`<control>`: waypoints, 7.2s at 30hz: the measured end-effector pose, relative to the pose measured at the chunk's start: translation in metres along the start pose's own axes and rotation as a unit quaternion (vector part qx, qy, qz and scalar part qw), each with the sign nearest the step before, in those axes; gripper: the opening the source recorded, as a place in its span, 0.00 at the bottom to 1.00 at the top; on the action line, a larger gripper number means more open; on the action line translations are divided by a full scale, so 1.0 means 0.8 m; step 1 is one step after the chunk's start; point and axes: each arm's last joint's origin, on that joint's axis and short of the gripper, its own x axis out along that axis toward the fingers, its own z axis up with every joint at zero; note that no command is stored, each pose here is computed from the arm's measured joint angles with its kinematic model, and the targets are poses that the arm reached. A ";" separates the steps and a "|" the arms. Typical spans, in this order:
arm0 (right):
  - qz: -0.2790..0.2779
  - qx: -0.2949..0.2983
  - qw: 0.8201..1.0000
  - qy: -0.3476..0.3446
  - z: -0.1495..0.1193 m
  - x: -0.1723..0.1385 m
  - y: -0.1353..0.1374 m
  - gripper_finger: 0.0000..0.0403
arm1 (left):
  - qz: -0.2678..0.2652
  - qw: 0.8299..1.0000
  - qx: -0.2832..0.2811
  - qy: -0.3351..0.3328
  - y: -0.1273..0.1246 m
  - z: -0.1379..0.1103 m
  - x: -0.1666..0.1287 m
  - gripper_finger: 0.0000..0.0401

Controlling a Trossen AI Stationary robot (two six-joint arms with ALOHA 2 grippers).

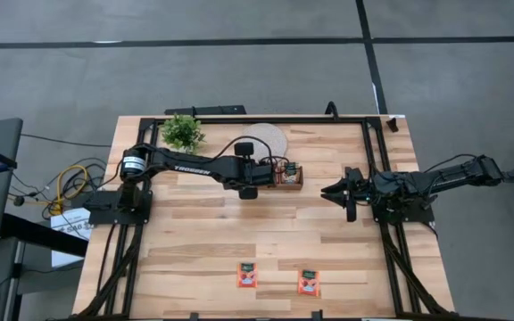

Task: Pick & Place Tea
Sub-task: Put the orange tea bag into the left section of the wooden organizer

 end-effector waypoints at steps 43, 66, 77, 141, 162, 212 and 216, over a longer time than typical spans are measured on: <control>0.000 0.001 1.000 -0.001 0.000 0.000 0.000 0.21 | 0.002 1.000 -0.010 0.018 0.005 -0.001 -0.006 0.26; 0.001 0.004 1.000 -0.001 0.000 0.000 0.000 0.21 | -0.425 0.904 -0.026 0.052 -0.024 0.015 -0.123 0.27; 0.000 0.003 1.000 0.002 -0.001 0.000 0.000 0.21 | -0.455 0.890 -0.022 0.025 -0.134 -0.007 -0.121 0.27; -0.011 -0.002 1.000 0.027 -0.007 0.000 -0.003 0.21 | -0.325 0.941 -0.092 0.015 -0.251 -0.038 -0.096 0.27; -0.011 -0.002 1.000 0.026 -0.007 0.000 -0.003 0.21 | -0.276 0.958 -0.072 0.026 -0.236 -0.033 -0.094 0.15; -0.011 -0.006 1.000 0.026 -0.006 0.000 -0.003 0.21 | -0.212 0.973 -0.087 -0.011 -0.162 -0.025 -0.130 0.00; -0.011 -0.003 1.000 0.025 -0.006 0.000 -0.003 0.21 | -0.180 0.981 -0.064 -0.030 -0.143 -0.014 -0.145 0.00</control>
